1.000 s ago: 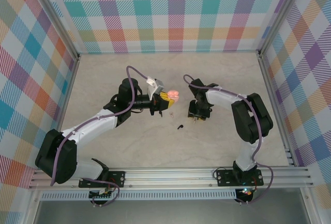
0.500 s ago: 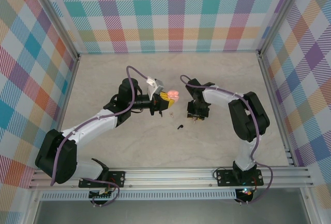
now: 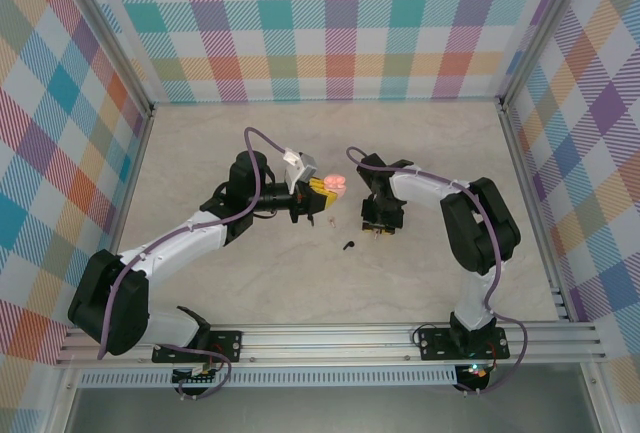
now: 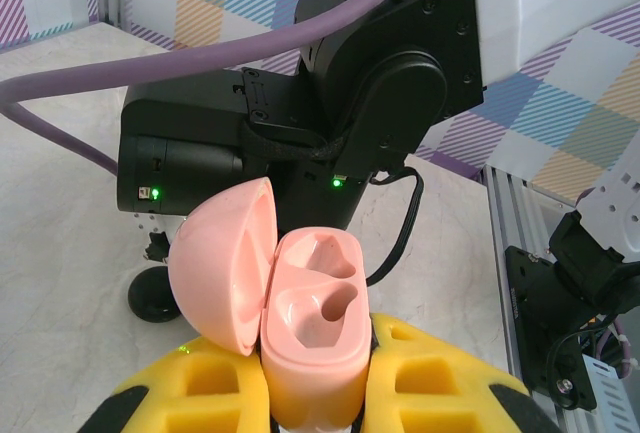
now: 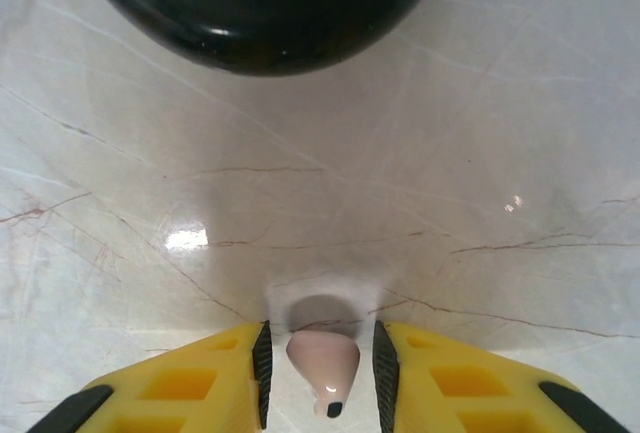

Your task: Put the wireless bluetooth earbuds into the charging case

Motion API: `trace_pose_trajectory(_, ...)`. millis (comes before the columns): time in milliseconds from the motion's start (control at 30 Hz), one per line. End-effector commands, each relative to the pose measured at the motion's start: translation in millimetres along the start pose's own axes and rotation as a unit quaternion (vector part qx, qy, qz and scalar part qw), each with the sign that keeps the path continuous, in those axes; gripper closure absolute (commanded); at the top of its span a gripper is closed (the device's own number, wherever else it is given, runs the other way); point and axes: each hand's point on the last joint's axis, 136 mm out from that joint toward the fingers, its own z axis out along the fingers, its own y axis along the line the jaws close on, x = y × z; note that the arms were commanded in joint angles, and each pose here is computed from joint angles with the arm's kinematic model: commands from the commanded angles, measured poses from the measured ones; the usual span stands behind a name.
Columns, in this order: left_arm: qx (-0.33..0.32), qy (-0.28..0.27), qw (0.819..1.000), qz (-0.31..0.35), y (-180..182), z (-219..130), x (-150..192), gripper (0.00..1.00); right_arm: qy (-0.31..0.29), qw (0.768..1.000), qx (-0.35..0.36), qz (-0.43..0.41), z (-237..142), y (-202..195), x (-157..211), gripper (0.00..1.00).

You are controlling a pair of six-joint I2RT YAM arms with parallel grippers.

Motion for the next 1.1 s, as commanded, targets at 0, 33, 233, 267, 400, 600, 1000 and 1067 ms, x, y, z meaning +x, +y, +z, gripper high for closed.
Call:
trace_pose_trajectory(0,0.008,-0.004,1.0,0.006,-12,-2,-4,0.92,0.003,1.0,0.011,0.006,1,0,0,0.66)
trace_pose_trajectory(33,0.008,-0.004,1.0,0.007,-12,-2,-5,0.92,0.004,1.0,0.012,0.006,2,0,0,0.66)
trace_pose_trajectory(233,0.01,-0.004,1.0,0.006,-12,-1,-4,0.92,0.008,1.0,0.015,0.004,9,0,-1,0.68)
trace_pose_trajectory(267,0.009,-0.004,1.0,0.007,-12,-1,-5,0.92,0.008,1.0,0.016,0.003,10,0,-1,0.68)
trace_pose_trajectory(400,0.01,-0.004,1.0,0.007,-13,-1,-5,0.92,0.01,1.0,0.015,-0.002,14,2,-3,0.7)
trace_pose_trajectory(600,0.009,-0.002,1.0,0.004,-13,-1,-3,0.92,0.005,0.999,0.017,-0.027,15,4,-9,0.74)
trace_pose_trajectory(1000,-0.057,0.014,0.997,-0.04,18,5,20,0.91,-0.05,0.995,-0.022,-0.088,-7,18,-23,0.75)
trace_pose_trajectory(1067,-0.073,0.018,0.996,-0.051,26,7,27,0.91,-0.063,0.993,-0.035,-0.092,-12,21,-26,0.75)
